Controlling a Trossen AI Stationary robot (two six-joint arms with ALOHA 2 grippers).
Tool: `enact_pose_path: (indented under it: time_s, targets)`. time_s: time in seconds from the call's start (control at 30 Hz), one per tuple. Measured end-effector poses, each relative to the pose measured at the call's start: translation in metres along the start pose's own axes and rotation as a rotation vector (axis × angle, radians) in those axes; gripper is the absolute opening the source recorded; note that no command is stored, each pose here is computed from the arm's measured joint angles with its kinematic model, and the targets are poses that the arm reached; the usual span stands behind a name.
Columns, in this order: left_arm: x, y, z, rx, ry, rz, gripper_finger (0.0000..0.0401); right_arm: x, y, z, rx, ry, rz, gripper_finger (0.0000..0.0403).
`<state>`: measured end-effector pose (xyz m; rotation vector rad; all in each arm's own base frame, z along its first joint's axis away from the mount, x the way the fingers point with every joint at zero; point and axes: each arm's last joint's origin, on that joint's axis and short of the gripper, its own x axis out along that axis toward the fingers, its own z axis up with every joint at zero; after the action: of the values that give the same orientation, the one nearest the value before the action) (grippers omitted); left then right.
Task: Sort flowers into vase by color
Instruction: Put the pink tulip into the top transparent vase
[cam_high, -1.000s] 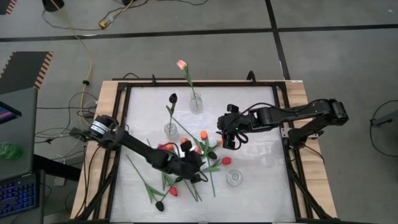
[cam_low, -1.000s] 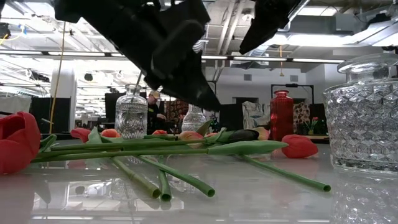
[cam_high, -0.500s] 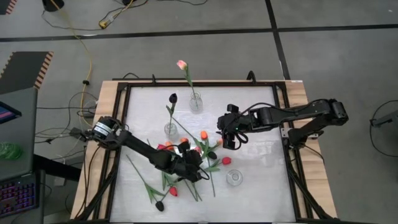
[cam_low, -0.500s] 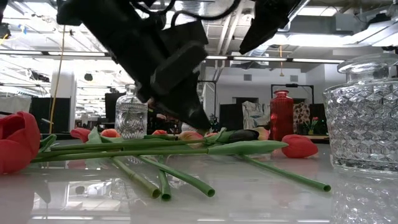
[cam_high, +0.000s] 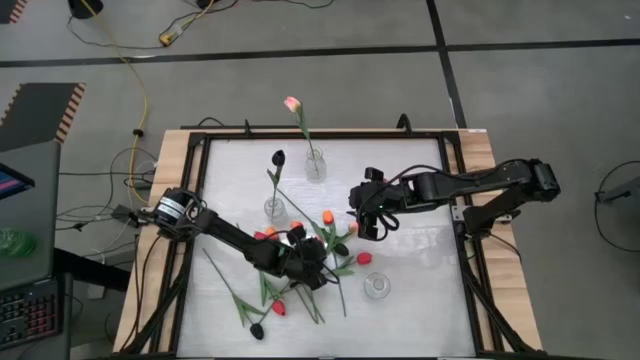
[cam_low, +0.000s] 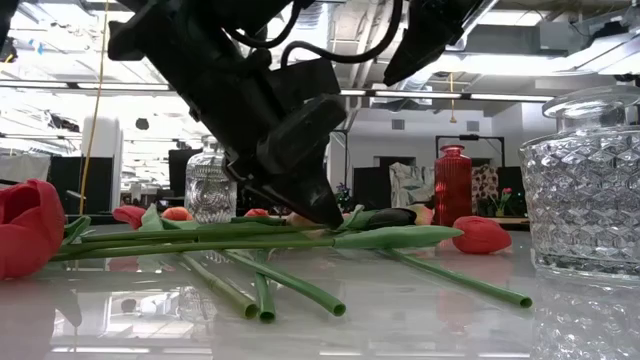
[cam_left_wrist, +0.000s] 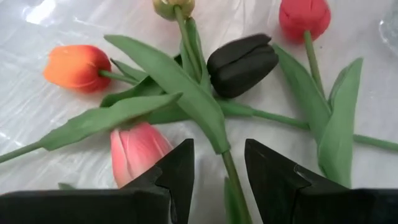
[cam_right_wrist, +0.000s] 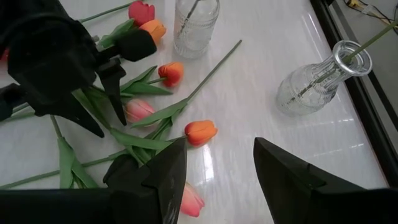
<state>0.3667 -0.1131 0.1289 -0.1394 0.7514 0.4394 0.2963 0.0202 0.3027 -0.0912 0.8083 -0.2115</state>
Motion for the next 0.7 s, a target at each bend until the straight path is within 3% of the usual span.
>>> enact_pose_path:
  time_s: [0.53,0.7]
  targets:
    - [0.009,0.012,0.006,-0.080,0.063,-0.048,0.0130,0.000,0.000,0.000,0.000,-0.003,0.000,0.0212]
    - [0.011,0.014,0.007,-0.095,0.078,-0.057,0.0105,0.000,0.000,0.000,0.001,-0.004,0.000,0.0212]
